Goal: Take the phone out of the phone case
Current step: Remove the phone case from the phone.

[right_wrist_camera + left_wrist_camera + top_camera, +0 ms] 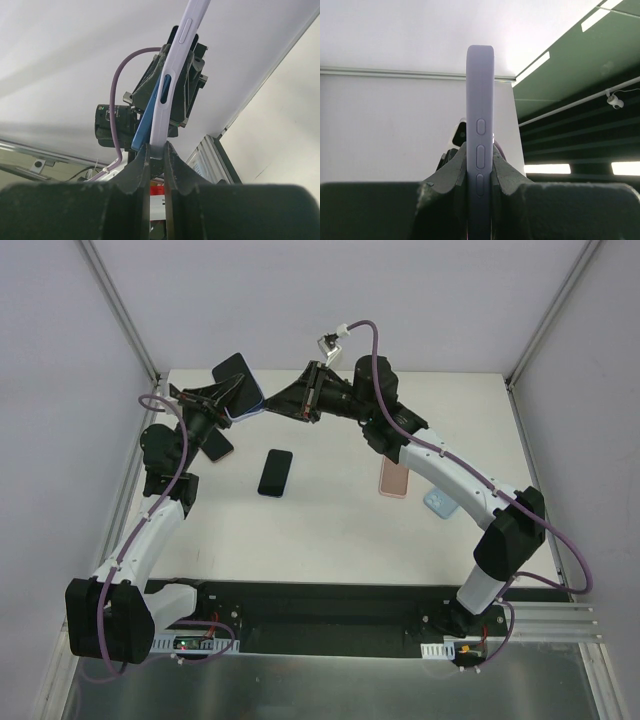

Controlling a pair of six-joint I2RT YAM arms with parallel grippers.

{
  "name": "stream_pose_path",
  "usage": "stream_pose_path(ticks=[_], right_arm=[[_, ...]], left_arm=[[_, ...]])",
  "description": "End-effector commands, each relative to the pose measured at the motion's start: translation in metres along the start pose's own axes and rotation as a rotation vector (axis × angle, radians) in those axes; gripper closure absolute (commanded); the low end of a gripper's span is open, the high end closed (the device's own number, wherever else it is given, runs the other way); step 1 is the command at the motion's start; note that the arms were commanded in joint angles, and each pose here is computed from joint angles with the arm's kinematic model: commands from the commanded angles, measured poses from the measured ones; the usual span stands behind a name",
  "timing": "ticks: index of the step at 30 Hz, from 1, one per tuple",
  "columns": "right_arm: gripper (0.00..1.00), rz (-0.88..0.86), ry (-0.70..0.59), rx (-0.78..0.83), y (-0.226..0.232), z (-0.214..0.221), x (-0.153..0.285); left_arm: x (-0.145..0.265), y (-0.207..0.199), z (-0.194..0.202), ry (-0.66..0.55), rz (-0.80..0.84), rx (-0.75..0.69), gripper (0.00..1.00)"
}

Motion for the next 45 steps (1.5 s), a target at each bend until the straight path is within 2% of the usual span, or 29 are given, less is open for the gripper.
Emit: stream_pose_path(ticks=[1,11,13,14,19,23,26,32,35,38,45], right_arm=[[0.99,0.419,-0.125,-0.082,-0.112,0.003,-0.018],[0.99,0.409,-0.147,-0.08,-0.102,-0.005,-0.037],[0.95,0.391,-0.118,-0.087,-0.102,-0.002,-0.045],[0.88,0.385,-0.115,-0.088,-0.101,-0.002,-0.047],[0.83,0.386,-0.096,-0.098,-0.106,0.003,-0.051],[0.83,0.407,-0.084,-0.119,-0.113,0.007,-0.051],[0.82,0.422,-0.091,-0.142,-0.119,0.008,-0.048],[0.82,0.336,-0.124,-0.173,-0.117,0.003,-0.047],[0.74,0.21,-0.067,-0.157,-0.099,0.001,-0.056],[0.73,0.097,0.05,-0.14,-0.087,0.014,-0.062],[0.74,0.081,0.116,-0.039,-0.076,0.023,-0.062]], left_arm=[[0.055,-0.07,0.117,0.584,0.095,-0.013,1.0],[0.055,-0.051,0.115,0.592,0.038,-0.102,1.0],[0.054,-0.049,0.115,0.6,0.036,-0.135,1.0],[0.053,-0.047,0.114,0.602,0.03,-0.139,1.0],[0.05,-0.038,0.11,0.614,0.014,-0.179,1.0],[0.049,-0.038,0.113,0.641,0.014,-0.258,1.0],[0.049,-0.039,0.117,0.685,0.034,-0.37,1.0],[0.049,-0.023,0.11,0.713,0.012,-0.417,1.0],[0.046,-0.008,0.102,0.725,-0.02,-0.426,1.0],[0.043,0.0,0.097,0.746,-0.024,-0.401,1.0],[0.038,0.012,0.098,0.775,-0.029,-0.377,1.0]])
Point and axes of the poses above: each gripper's point midway between its finger pads, its own x axis back along the fingers, its own y axis along the line the jaws close on, z = x × y, the point moved 5 cm from there along x, back along the fingers, and after that the axes turned 6 degrees about x, right-handed, at the moved point
